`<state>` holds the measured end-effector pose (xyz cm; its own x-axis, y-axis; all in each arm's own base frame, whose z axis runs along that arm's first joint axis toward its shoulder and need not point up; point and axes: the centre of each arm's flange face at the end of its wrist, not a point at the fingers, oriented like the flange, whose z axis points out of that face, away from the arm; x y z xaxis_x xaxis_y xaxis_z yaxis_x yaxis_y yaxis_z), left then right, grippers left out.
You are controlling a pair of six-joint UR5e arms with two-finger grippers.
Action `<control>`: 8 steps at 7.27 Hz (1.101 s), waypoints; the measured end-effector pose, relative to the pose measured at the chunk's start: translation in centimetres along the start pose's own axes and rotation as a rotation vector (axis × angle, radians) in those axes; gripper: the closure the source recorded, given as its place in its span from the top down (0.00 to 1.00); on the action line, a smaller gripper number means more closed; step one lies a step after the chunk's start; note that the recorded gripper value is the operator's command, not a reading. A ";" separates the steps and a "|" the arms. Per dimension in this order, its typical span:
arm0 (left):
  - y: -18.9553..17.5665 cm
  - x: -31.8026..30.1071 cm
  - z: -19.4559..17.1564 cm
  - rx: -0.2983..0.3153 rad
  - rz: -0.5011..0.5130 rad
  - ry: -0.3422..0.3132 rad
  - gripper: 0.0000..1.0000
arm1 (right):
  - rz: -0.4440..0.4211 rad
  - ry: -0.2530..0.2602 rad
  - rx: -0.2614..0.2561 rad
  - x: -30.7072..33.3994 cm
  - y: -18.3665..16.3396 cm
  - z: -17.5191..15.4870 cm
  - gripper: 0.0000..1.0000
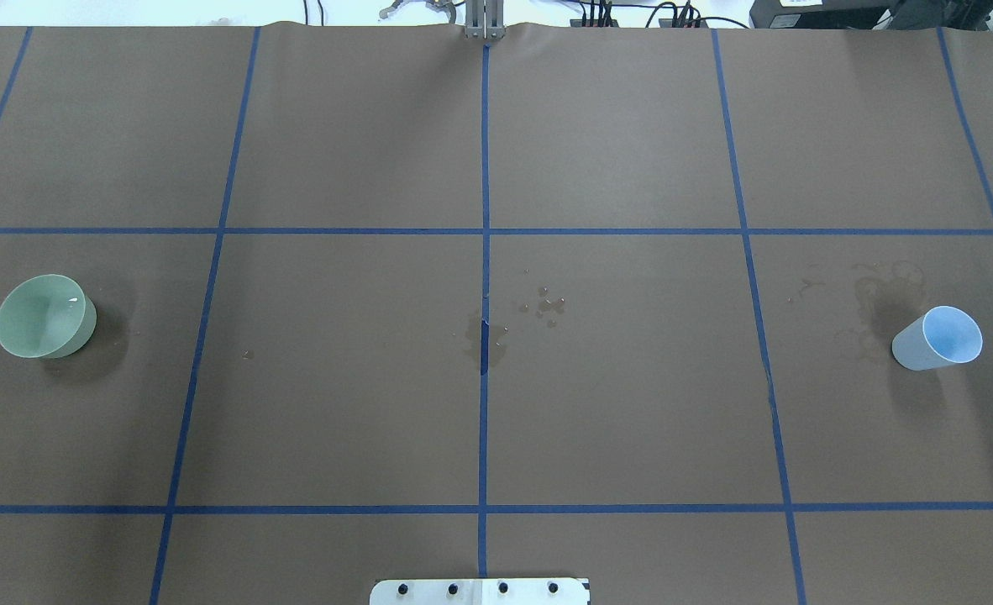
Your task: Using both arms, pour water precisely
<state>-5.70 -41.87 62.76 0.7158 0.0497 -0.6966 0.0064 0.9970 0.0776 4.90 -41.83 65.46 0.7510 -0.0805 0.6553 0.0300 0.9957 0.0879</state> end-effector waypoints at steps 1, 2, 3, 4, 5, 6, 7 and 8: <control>0.1 0.1 0.1 -0.004 -0.005 0.022 1.00 | 0.005 -0.002 -0.001 0.0 0.0 0.1 1.00; 0.3 0.2 0.3 -0.011 -0.010 0.047 1.00 | 0.007 -0.009 -0.002 0.0 0.1 0.1 1.00; 0.4 0.1 0.6 -0.018 -0.017 0.063 1.00 | 0.008 -0.021 -0.003 -0.1 0.1 0.1 1.00; 0.8 -0.2 1.0 -0.026 -0.024 0.070 1.00 | 0.008 -0.031 -0.003 -0.2 0.1 0.1 0.99; 1.4 -0.5 1.3 -0.033 -0.030 0.073 1.00 | 0.008 -0.035 -0.003 -0.3 0.1 0.1 1.00; 1.8 -0.7 1.5 -0.036 -0.031 0.074 1.00 | 0.008 -0.036 -0.003 -0.3 0.1 0.1 0.99; 2.0 -0.8 1.6 -0.037 -0.030 0.074 1.00 | 0.008 -0.037 -0.003 -0.3 0.1 0.1 1.00; 2.1 -0.8 1.6 -0.036 -0.028 0.074 1.00 | 0.008 -0.037 -0.003 -0.3 0.1 0.1 0.99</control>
<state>-5.15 -39.95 64.58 0.6620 0.0247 -0.7491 -0.0004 0.9995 0.0326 4.63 -41.75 65.35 0.7264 -0.0742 0.6833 0.0259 0.9964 0.0807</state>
